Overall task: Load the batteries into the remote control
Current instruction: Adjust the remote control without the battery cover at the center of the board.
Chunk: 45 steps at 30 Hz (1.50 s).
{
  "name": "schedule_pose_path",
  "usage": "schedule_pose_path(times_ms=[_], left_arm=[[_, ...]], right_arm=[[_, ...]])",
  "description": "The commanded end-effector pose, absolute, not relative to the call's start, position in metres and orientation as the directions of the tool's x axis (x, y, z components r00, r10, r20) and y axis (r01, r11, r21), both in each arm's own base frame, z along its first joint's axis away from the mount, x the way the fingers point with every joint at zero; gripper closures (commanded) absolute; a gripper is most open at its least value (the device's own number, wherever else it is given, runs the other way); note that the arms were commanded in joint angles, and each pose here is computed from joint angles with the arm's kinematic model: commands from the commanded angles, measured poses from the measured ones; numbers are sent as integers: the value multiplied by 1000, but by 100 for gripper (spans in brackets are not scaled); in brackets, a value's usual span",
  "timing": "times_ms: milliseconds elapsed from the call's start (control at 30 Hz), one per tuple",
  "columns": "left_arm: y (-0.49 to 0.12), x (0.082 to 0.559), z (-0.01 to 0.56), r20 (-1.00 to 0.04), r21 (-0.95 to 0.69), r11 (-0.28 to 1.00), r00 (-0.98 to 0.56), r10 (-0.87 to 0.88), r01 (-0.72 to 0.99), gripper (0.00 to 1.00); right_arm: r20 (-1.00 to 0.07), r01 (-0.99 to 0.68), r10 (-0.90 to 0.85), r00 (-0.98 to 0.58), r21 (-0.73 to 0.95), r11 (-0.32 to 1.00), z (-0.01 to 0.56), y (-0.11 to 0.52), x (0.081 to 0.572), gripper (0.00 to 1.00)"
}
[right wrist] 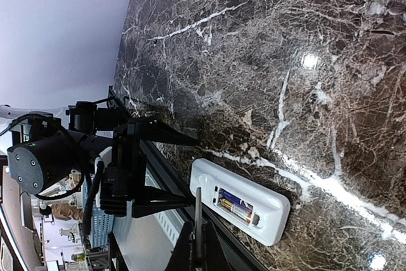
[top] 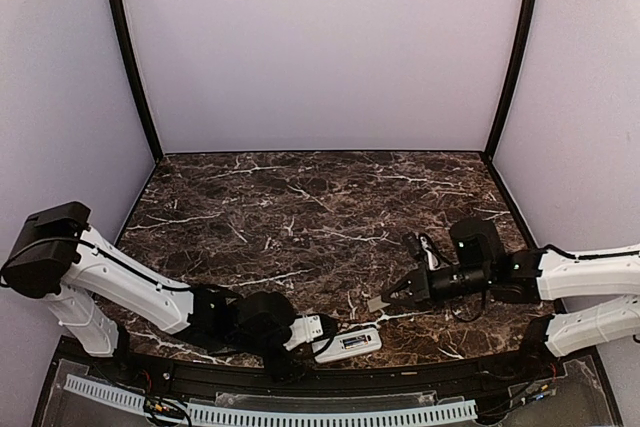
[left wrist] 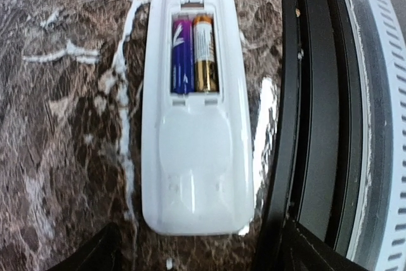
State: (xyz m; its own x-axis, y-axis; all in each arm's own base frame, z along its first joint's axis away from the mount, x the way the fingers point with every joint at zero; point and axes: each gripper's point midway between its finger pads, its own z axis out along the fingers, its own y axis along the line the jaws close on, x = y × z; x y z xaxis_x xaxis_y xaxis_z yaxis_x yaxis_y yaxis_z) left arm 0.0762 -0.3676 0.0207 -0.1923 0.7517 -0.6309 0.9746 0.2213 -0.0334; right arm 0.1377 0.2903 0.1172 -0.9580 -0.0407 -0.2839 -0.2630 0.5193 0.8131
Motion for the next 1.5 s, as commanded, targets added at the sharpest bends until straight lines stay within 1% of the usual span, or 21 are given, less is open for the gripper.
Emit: schedule_pose_path(times_ms=[0, 200, 300, 333, 500, 600, 700, 733, 900, 1067, 1267, 1467], left_arm=[[-377, 74, 12, -599, -75, 239, -235, 765, 968, 14], [-373, 78, 3, -568, -71, 284, -273, 777, 956, 18], [-370, 76, -1, -544, -81, 290, -286, 789, 954, 24], [-369, 76, -3, -537, -85, 294, -293, 791, 952, 28], [-366, 72, -13, -495, -104, 304, -314, 810, 947, 39], [-363, 67, -21, -464, -124, 306, -328, 823, 944, 49], [-362, 62, -27, -442, -147, 308, -341, 830, 940, 56], [-362, 62, -28, -440, -149, 311, -344, 829, 939, 60], [-370, 66, -23, -472, -156, 350, -381, 795, 924, 71], [-379, 75, -19, -511, -125, 369, -378, 772, 921, 76], [-376, 83, -29, -501, -78, 393, -377, 779, 916, 80], [-377, 85, -31, -497, -69, 400, -379, 781, 914, 81]], right_arm=[[-331, -315, -50, -942, 830, 460, 118, 292, 133, 100], [-310, -302, -54, -949, 848, 436, 102, 291, 122, 100], [-333, -323, -52, -942, 846, 425, 102, 295, 118, 100], [-336, -326, -56, -940, 841, 432, 101, 296, 117, 100], [-335, -333, -73, -940, 842, 425, 95, 300, 111, 100], [-331, -338, -92, -939, 837, 430, 88, 301, 109, 100], [-327, -342, -112, -938, 837, 427, 83, 304, 106, 100], [-321, -341, -119, -940, 839, 425, 81, 304, 105, 100], [-318, -341, -125, -940, 849, 404, 79, 308, 104, 100], [-316, -341, -130, -940, 845, 412, 72, 309, 104, 100], [-318, -364, -181, -931, 853, 374, 70, 320, 98, 100], [-291, -339, -181, -939, 862, 376, 64, 322, 95, 100]])
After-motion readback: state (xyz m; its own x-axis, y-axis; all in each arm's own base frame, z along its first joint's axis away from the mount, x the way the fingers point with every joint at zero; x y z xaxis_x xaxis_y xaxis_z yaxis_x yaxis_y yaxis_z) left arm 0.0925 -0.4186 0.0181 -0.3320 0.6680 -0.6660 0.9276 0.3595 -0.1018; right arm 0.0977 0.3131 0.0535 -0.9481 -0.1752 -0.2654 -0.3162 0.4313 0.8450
